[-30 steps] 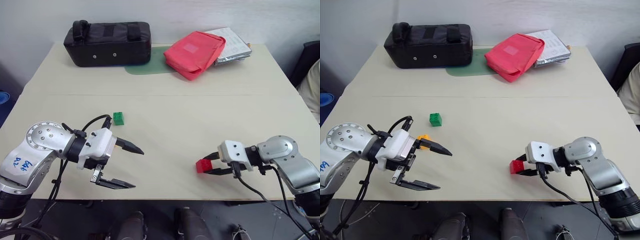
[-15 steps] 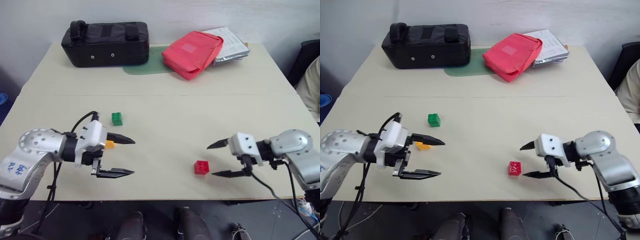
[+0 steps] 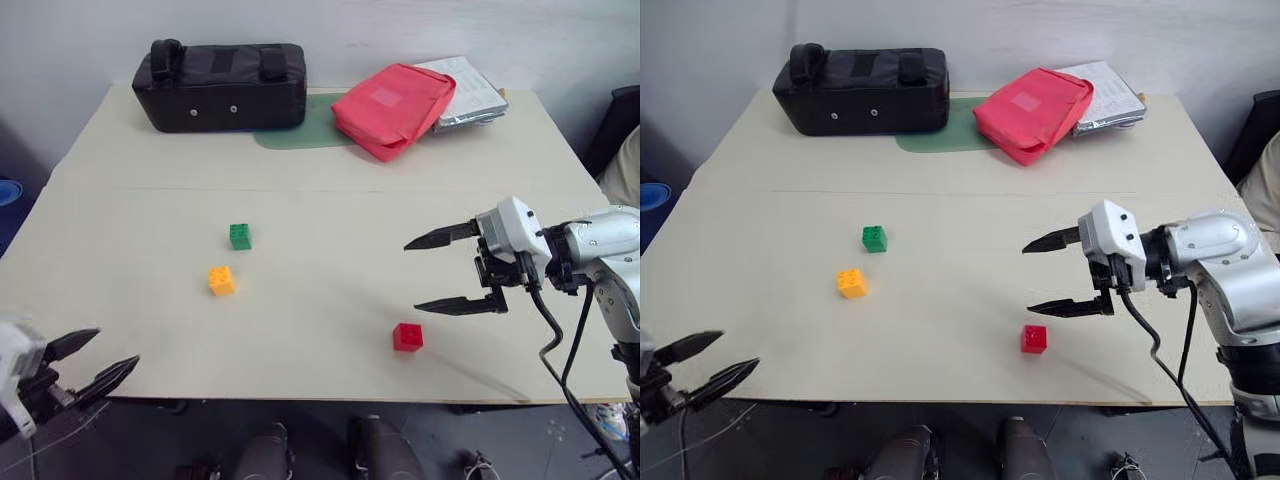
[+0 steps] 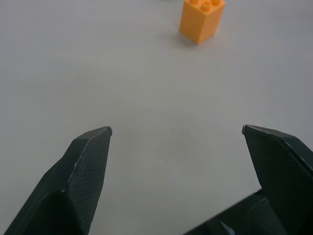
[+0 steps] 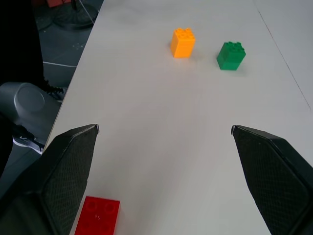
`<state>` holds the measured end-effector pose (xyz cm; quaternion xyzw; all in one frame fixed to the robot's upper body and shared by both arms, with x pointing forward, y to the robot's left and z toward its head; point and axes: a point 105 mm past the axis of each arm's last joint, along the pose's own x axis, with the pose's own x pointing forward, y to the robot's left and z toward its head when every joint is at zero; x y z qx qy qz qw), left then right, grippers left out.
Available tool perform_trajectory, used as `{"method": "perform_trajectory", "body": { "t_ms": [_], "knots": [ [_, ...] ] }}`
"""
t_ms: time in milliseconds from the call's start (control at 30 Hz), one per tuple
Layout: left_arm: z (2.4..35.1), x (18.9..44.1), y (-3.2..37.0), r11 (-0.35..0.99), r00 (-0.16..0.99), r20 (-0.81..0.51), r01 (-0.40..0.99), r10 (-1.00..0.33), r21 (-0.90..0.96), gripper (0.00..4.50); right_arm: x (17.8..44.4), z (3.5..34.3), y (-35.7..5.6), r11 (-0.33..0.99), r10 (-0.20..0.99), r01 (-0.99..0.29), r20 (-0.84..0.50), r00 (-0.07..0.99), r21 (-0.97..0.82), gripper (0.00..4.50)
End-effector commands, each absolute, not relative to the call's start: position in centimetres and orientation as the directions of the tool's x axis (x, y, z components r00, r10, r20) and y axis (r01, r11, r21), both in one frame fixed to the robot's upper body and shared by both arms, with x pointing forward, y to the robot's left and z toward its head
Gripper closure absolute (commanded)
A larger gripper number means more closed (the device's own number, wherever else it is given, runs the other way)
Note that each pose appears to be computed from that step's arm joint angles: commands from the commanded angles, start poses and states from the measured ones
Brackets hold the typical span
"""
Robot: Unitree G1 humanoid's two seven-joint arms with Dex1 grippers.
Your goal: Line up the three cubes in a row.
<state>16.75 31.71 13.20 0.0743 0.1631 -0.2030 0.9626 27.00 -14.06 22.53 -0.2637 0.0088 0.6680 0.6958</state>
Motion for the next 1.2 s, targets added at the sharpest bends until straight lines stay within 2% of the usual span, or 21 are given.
{"method": "perform_trajectory", "body": {
  "t_ms": [33,133,267,400,500,600,667,767,967,1200],
  "knots": [
    [14.5,17.6,31.3,0.895,0.881,-0.306,0.420,-0.361,0.151,0.00,26.7,23.3,-13.6,-0.056,0.932,-0.926,-0.352,0.086,-0.374,0.04],
    [15.7,19.9,29.8,0.875,0.879,-0.244,0.453,-0.408,0.170,0.00,26.9,23.9,-13.2,-0.043,0.940,-0.923,-0.328,0.092,-0.382,0.04],
    [18.1,24.3,27.7,0.857,0.863,-0.194,0.496,-0.467,0.140,0.00,26.8,24.0,-12.9,-0.040,0.940,-0.917,-0.326,0.100,-0.396,0.04],
    [20.1,28.6,27.2,0.917,0.907,-0.239,0.382,-0.348,0.113,0.00,26.6,24.0,-12.7,-0.015,0.943,-0.915,-0.310,0.121,-0.404,0.04],
    [21.3,30.2,25.3,0.924,0.896,-0.276,0.377,-0.347,0.063,0.00,26.3,23.8,-12.4,0.010,0.946,-0.913,-0.292,0.141,-0.408,0.04],
    [20.8,31.4,25.2,0.943,0.894,-0.361,0.319,-0.266,0.096,0.00,26.0,23.5,-12.1,0.018,0.946,-0.910,-0.287,0.149,-0.414,0.04],
    [20.6,32.0,24.3,0.948,0.875,-0.393,0.317,-0.282,0.026,0.00,26.0,23.5,-12.0,0.026,0.947,-0.907,-0.281,0.158,-0.420,0.04],
    [19.5,33.8,23.2,0.960,0.853,-0.467,0.278,-0.231,0.032,0.00,26.1,23.7,-11.7,0.036,0.951,-0.906,-0.265,0.161,-0.422,0.04],
    [19.4,37.1,19.5,0.958,0.820,-0.515,0.287,-0.251,-0.011,0.00,25.6,23.6,-11.0,0.025,0.958,-0.908,-0.249,0.142,-0.419,0.04],
    [18.8,39.5,18.7,0.968,0.817,-0.541,0.251,-0.198,0.024,0.00,25.3,23.3,-9.9,0.028,0.966,-0.907,-0.221,0.132,-0.421,0.04]
  ]
}}
